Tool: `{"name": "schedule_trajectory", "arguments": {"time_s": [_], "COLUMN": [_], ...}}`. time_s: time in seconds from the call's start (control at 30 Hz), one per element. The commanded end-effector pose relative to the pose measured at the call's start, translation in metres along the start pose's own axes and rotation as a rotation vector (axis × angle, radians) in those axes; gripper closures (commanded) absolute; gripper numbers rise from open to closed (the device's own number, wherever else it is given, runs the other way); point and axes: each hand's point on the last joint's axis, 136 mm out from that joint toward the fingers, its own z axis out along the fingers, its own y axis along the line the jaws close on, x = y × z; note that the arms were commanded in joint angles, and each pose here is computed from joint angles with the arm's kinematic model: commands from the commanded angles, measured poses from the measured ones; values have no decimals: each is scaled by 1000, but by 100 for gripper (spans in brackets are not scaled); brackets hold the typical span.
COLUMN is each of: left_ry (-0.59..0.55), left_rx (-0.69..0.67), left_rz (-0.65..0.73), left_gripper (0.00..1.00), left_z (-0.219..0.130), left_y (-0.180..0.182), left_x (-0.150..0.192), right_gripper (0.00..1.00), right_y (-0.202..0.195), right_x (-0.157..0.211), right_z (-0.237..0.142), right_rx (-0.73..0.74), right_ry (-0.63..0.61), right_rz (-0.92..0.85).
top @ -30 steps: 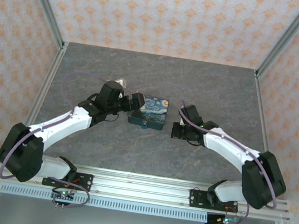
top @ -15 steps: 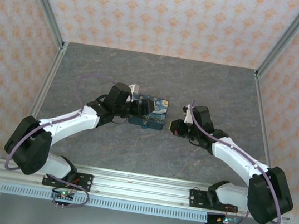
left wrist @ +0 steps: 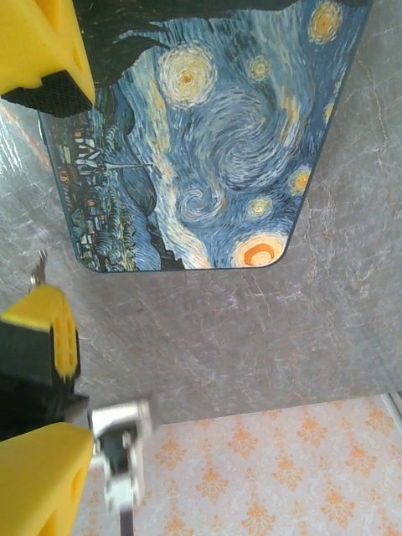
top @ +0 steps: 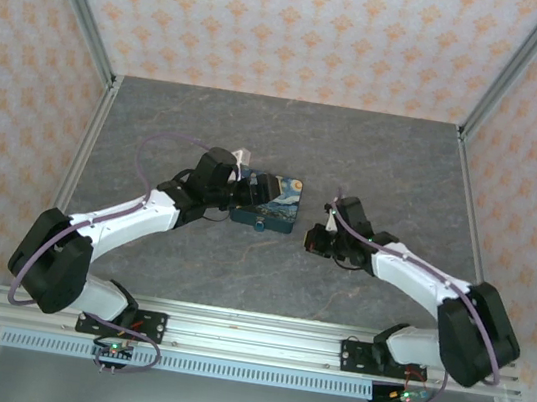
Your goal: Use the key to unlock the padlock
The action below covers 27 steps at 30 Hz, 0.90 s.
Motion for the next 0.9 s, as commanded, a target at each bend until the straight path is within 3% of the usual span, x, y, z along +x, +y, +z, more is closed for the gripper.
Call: {"name": "schedule_trajectory", "arguments": {"time_s": [0.0, 0.27, 0.3, 0.37, 0.53, 0.87], "left_ry": [-21, -28, -25, -22, -17, -16], "left_rx": [1, -11, -11, -10, -11, -15], "left_rz": [12, 24, 25, 27, 30, 34], "left_gripper": [5, 4, 4, 4, 4, 4], "left_z": [-5, -6, -5, -4, -2, -1], "left_y": [-5, -5, -5, -6, -7, -7], "left_x": [-1, -2, -2, -2, -1, -1], "right_gripper": [100, 100, 94, 70, 53, 53], "right_y": [-36, -37, -37, -34, -31, -23], "right_x": [19, 16, 16, 15, 18, 29], "right_z": [26, 25, 23, 18, 8, -1], "right_rx": [156, 168, 167, 160, 147, 145], "right_ry": [59, 32, 30, 18, 2, 26], "right_rz": [52, 44, 42, 40, 36, 28]}}
